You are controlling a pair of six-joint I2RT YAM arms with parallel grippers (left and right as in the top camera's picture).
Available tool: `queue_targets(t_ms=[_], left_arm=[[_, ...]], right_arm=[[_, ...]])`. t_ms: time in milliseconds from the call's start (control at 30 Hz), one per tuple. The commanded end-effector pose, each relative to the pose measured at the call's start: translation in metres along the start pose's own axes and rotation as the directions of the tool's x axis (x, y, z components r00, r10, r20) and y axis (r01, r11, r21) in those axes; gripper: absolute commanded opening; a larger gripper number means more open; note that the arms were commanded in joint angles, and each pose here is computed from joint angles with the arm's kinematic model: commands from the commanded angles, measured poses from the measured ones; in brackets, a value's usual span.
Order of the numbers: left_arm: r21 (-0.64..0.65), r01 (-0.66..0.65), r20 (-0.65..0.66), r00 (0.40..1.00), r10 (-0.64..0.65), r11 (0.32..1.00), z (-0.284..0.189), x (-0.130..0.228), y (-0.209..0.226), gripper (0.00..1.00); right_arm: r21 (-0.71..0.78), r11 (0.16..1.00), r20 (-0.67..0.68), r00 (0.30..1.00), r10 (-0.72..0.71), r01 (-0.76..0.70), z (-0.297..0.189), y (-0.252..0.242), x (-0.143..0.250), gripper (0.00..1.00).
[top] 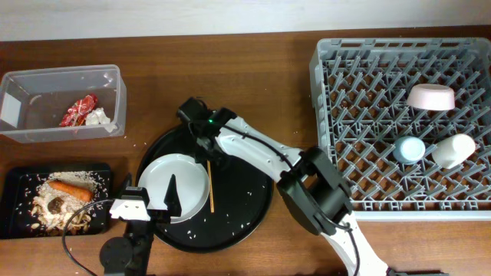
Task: Sort waste into correct bins and load items into the dishwasher rack
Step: 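Grasp the wooden chopstick on the round tray with the right gripper, then carry the chopstick to the rack's left edge and release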
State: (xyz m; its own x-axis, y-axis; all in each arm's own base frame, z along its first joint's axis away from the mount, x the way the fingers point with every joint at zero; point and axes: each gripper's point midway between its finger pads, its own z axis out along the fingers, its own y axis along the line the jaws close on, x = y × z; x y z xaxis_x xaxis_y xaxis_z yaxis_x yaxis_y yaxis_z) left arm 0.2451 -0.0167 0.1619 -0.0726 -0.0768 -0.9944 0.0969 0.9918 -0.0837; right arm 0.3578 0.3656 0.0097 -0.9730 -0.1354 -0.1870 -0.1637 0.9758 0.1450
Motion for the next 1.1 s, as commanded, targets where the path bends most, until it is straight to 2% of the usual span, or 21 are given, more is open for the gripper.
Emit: queue_targets(t_ms=[0, 67, 100, 167, 233, 267, 433, 567, 600, 667, 733, 900, 1000, 1067], left_arm=[[-0.003, 0.013, -0.003, 1.000, -0.013, 1.000, 0.000, 0.003, 0.000, 0.99], [-0.003, 0.013, -0.003, 1.000, -0.013, 1.000, 0.000, 0.003, 0.000, 0.99], [-0.003, 0.013, -0.003, 1.000, -0.013, 1.000, 0.000, 0.003, 0.000, 0.99], [-0.003, 0.013, -0.002, 1.000, -0.013, 1.000, 0.000, 0.003, 0.000, 0.99], [-0.003, 0.013, -0.003, 1.000, -0.013, 1.000, 0.000, 0.003, 0.000, 0.99], [-0.003, 0.013, -0.003, 1.000, -0.013, 1.000, 0.000, 0.003, 0.000, 0.99], [-0.003, 0.013, -0.002, 1.000, -0.013, 1.000, 0.000, 0.003, 0.000, 0.99], [-0.003, 0.013, -0.002, 1.000, -0.013, 1.000, 0.000, 0.003, 0.000, 0.99], [-0.003, 0.013, -0.002, 1.000, -0.013, 1.000, 0.000, 0.003, 0.000, 0.99], [-0.003, 0.013, -0.002, 1.000, -0.013, 1.000, 0.000, 0.003, 0.000, 0.99], [-0.003, 0.013, -0.003, 1.000, -0.013, 1.000, 0.000, 0.003, 0.000, 0.99], [-0.003, 0.013, -0.003, 1.000, -0.013, 1.000, 0.000, 0.003, 0.000, 0.99], [-0.003, 0.013, -0.003, 1.000, -0.013, 1.000, 0.000, 0.003, 0.000, 0.99], [-0.003, 0.013, -0.003, 1.000, -0.013, 1.000, 0.000, 0.003, 0.000, 0.99]], right_arm=[[0.046, 0.999, -0.004, 1.000, 0.009, -0.009, 0.013, -0.005, 0.007, 0.58], [0.052, 0.999, 0.000, 1.000, 0.007, -0.007, 0.013, -0.006, 0.006, 0.53], [0.053, 0.999, -0.002, 1.000, 0.008, -0.008, 0.013, -0.006, 0.006, 0.46], [0.058, 0.998, -0.009, 1.000, 0.008, -0.007, 0.013, -0.007, 0.008, 0.24], [0.068, 0.998, -0.022, 1.000, 0.009, -0.008, 0.013, -0.011, 0.011, 0.13], [0.077, 0.997, -0.033, 0.999, 0.011, -0.008, 0.012, -0.013, 0.013, 0.04], [0.071, 0.997, -0.062, 0.998, 0.033, -0.028, -0.013, -0.017, 0.009, 0.04], [0.042, 0.999, -0.004, 1.000, 0.025, -0.025, -0.092, -0.036, -0.029, 0.04], [0.039, 0.999, 0.026, 1.000, -0.005, 0.004, -0.131, -0.057, -0.046, 0.04], [0.050, 0.999, 0.060, 0.998, -0.022, 0.019, -0.170, -0.089, -0.062, 0.04], [0.075, 0.997, 0.104, 0.994, -0.015, 0.007, -0.210, -0.150, -0.085, 0.04], [0.126, 0.983, 0.095, 0.988, 0.121, -0.133, -0.222, -0.291, -0.098, 0.04], [0.061, 0.989, 0.058, 0.989, 0.134, -0.138, -0.207, -0.322, -0.097, 0.04], [0.069, 0.985, 0.049, 0.987, 0.153, -0.156, -0.194, -0.334, -0.098, 0.04]])
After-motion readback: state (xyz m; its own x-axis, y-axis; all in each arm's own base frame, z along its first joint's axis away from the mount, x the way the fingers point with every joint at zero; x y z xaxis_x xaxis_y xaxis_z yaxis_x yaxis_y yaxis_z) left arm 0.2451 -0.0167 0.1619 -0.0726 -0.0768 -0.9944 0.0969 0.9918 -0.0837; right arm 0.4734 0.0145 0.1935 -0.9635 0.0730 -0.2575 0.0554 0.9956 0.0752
